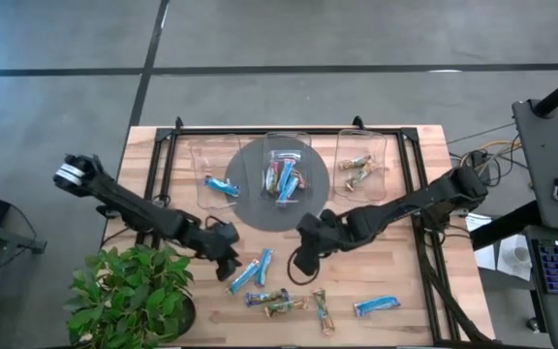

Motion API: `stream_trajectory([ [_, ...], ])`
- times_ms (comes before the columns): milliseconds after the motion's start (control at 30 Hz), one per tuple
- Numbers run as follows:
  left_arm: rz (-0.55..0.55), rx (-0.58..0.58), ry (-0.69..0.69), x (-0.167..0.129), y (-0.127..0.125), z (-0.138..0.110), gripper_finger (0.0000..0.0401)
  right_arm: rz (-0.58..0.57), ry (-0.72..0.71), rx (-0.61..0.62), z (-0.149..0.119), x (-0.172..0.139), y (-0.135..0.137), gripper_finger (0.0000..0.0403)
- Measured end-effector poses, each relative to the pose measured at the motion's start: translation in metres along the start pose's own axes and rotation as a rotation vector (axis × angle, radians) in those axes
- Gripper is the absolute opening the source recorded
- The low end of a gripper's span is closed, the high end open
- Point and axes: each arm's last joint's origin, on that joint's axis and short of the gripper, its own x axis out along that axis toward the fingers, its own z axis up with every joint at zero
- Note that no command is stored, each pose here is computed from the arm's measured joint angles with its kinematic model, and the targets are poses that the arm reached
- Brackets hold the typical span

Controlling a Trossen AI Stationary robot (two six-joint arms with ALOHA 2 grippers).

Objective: Pick and place Granola Bars by type
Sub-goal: Put the yellow granola bar into the right transparent bin

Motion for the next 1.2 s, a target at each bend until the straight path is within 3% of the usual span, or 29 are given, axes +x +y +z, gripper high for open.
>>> stream_trajectory([
  [267,0.006,-0.043,0.149,0.038,-0.024,0.004,0.0147,-0.017,0.042,0.031,-0.020,0.001,0.004,0.0235],
  [467,0.183,-0.008,0.268,0.054,-0.032,-0.003,0.0147,-0.025,0.018,0.012,-0.028,-0.001,0.010,0.0235],
  [1067,0.262,-0.026,0.281,0.078,-0.041,-0.005,0.0146,-0.070,0.005,-0.019,-0.030,-0.001,0.007,0.0235],
  [1200,0.270,-0.025,0.283,0.077,-0.040,-0.005,0.0124,-0.071,0.000,-0.025,-0.031,-0.002,0.008,0.0235],
])
